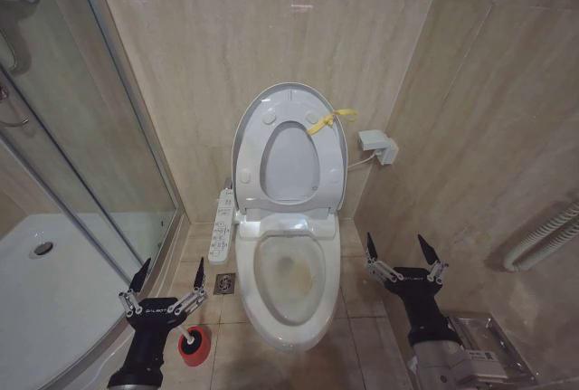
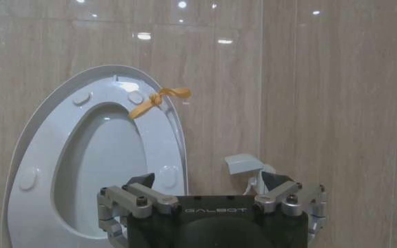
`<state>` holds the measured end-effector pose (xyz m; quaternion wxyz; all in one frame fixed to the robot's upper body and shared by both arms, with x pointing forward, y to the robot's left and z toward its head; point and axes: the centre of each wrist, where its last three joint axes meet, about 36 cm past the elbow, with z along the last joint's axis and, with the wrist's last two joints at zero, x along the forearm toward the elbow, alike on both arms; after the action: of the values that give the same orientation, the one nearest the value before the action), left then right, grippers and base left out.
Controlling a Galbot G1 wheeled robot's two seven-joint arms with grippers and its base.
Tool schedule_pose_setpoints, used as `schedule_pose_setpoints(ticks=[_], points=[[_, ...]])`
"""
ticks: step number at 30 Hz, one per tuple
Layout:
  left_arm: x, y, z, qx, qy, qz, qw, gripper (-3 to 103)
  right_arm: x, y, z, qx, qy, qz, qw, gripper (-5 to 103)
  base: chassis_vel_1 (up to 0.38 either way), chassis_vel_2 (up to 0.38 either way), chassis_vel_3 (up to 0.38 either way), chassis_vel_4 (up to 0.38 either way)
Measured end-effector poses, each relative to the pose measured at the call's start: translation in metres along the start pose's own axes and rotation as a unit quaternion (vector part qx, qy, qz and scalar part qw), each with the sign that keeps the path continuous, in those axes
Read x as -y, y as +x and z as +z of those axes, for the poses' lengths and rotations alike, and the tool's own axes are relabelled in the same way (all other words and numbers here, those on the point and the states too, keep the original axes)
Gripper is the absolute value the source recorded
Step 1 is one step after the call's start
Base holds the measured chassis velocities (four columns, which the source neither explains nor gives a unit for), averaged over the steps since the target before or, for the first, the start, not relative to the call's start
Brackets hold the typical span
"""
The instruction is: Open the toilet lid, clean the toilet bowl with a toilet brush, close the toilet lid, and flush.
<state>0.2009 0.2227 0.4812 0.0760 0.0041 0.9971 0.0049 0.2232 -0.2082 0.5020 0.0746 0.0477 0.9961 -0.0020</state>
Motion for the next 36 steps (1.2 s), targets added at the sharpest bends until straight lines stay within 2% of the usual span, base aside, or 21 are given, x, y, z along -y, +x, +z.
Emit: schedule_pose_setpoints(ticks=[13, 18, 21, 22, 25, 27, 36], points=[[-0.002, -0.002, -0.001, -0.002, 0.000, 0.000, 1.0000, 100, 0.000, 0.000, 0.000, 0.000, 0.000, 0.000, 1.000, 100, 0.000, 0.000, 0.000, 0.000], [-0.012, -0.016, -0.009, -0.002, -0.001, 0.000, 1.0000, 100, 0.000, 0.000, 0.000, 0.000, 0.000, 0.000, 1.000, 100, 0.000, 0.000, 0.000, 0.000], [-0.029, -0.035, -0.028, 0.001, -0.007, 0.002, 1.0000, 100, 0.000, 0.000, 0.000, 0.000, 0.000, 0.000, 1.000, 100, 0.000, 0.000, 0.000, 0.000], [-0.029, -0.035, -0.028, 0.001, -0.007, 0.002, 1.0000, 100, 0.000, 0.000, 0.000, 0.000, 0.000, 0.000, 1.000, 100, 0.000, 0.000, 0.000, 0.000], [-0.049, -0.054, -0.045, -0.006, -0.012, 0.003, 0.9999, 100, 0.000, 0.000, 0.000, 0.000, 0.000, 0.000, 1.000, 100, 0.000, 0.000, 0.000, 0.000], [-0.055, -0.059, -0.050, -0.006, -0.013, 0.003, 0.9999, 100, 0.000, 0.000, 0.000, 0.000, 0.000, 0.000, 1.000, 100, 0.000, 0.000, 0.000, 0.000], [-0.059, -0.062, -0.054, -0.007, -0.014, 0.004, 0.9999, 100, 0.000, 0.000, 0.000, 0.000, 0.000, 0.000, 1.000, 100, 0.000, 0.000, 0.000, 0.000]])
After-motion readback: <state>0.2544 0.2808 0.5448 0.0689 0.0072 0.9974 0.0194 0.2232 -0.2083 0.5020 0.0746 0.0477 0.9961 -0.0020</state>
